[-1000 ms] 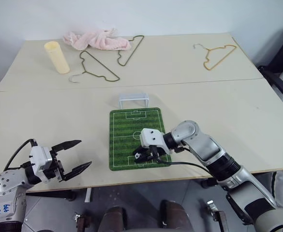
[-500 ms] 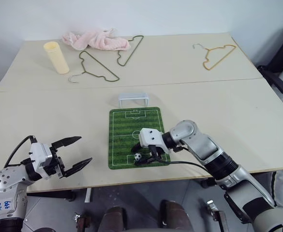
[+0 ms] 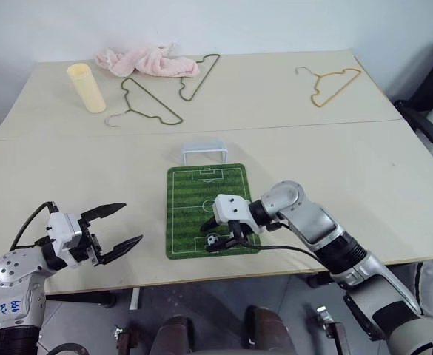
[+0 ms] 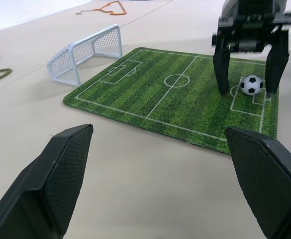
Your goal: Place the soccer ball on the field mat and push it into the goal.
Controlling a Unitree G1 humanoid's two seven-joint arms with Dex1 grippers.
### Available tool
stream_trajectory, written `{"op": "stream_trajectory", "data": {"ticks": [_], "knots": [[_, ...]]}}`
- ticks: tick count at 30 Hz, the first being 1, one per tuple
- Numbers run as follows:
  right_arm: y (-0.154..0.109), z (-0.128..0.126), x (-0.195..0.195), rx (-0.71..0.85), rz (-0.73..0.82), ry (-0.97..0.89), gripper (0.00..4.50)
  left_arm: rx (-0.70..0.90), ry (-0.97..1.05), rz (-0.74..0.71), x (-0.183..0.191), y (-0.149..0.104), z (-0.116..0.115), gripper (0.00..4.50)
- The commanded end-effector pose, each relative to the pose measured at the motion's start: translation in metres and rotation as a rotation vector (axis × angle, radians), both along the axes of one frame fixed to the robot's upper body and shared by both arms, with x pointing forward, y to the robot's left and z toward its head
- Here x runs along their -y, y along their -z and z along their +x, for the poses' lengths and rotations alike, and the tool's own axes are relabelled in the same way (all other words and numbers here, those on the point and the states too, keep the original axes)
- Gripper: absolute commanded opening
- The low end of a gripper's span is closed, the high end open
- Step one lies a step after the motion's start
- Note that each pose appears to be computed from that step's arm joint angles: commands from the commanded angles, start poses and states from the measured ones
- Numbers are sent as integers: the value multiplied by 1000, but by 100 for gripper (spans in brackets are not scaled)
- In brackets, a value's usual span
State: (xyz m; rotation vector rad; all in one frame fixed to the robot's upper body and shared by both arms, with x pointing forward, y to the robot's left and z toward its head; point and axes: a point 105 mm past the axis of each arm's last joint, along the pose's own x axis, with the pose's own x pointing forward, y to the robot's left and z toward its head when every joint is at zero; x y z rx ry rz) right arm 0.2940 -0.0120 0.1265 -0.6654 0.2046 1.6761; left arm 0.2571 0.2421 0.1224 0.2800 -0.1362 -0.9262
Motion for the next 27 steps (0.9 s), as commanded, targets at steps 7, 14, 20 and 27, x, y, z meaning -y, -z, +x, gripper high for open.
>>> {"op": "stream_trajectory", "data": {"ticks": [7,14,20,27], "knots": [[-43,-19,15,85,73,-14,91,27,25,3,3,-5,3,450],[-12,-49,29,32,-5,-37,2,14,48,15,2,-5,1,450],[5,-49,21,-25,51,47,2,8,59,19,3,-6,-1,450],[10,-45,12,-73,141,140,2,-6,62,28,0,-7,-4,450]]}}
